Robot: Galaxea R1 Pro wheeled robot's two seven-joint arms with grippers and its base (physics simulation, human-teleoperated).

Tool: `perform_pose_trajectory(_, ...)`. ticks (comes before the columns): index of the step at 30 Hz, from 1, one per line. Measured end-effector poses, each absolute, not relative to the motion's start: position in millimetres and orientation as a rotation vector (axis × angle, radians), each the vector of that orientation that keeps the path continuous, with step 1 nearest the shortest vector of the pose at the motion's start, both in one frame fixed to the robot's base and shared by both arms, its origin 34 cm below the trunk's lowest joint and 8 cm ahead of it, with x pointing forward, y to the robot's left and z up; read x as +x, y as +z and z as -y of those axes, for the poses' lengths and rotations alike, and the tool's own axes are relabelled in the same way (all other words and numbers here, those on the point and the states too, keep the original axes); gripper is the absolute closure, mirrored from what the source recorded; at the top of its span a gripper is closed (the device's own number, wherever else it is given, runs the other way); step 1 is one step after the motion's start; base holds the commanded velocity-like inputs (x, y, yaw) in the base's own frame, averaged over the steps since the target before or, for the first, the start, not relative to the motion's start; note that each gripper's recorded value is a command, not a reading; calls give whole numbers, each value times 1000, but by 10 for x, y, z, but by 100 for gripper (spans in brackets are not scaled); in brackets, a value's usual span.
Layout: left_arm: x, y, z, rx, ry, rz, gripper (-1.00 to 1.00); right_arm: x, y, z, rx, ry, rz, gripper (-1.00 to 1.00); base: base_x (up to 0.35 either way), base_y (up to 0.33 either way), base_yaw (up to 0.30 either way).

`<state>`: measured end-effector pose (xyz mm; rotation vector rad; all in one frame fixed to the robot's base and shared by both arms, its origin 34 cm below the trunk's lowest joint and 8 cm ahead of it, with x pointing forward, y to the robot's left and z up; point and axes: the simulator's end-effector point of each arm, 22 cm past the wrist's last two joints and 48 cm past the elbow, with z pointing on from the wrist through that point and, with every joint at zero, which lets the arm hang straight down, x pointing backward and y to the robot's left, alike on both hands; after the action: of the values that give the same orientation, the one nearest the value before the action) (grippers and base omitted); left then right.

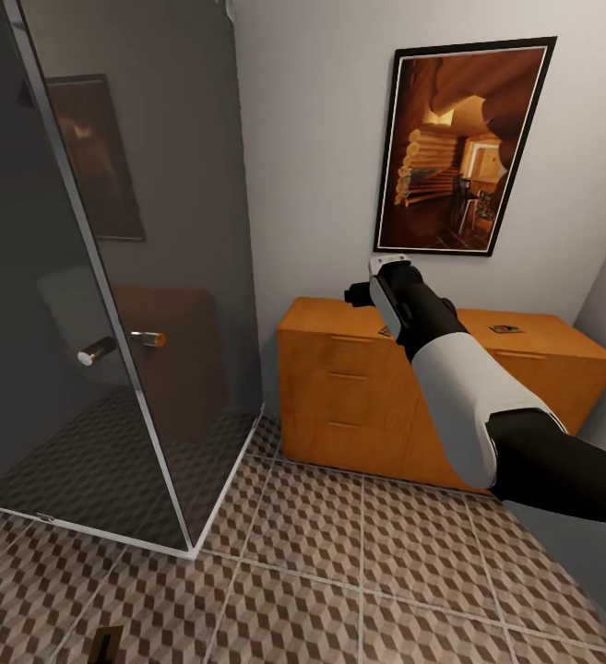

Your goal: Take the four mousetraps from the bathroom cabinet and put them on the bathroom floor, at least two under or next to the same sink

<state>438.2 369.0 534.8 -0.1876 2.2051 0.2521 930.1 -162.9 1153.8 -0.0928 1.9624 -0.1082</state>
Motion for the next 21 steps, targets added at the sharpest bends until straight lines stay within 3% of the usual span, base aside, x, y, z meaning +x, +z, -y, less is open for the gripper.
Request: perform_pose_trajectory(21, 4382, 5347, -3690, -188, 252, -2205, 100, 9301, 11531, 1630, -93, -109, -1964, -100, 0, 0, 0)
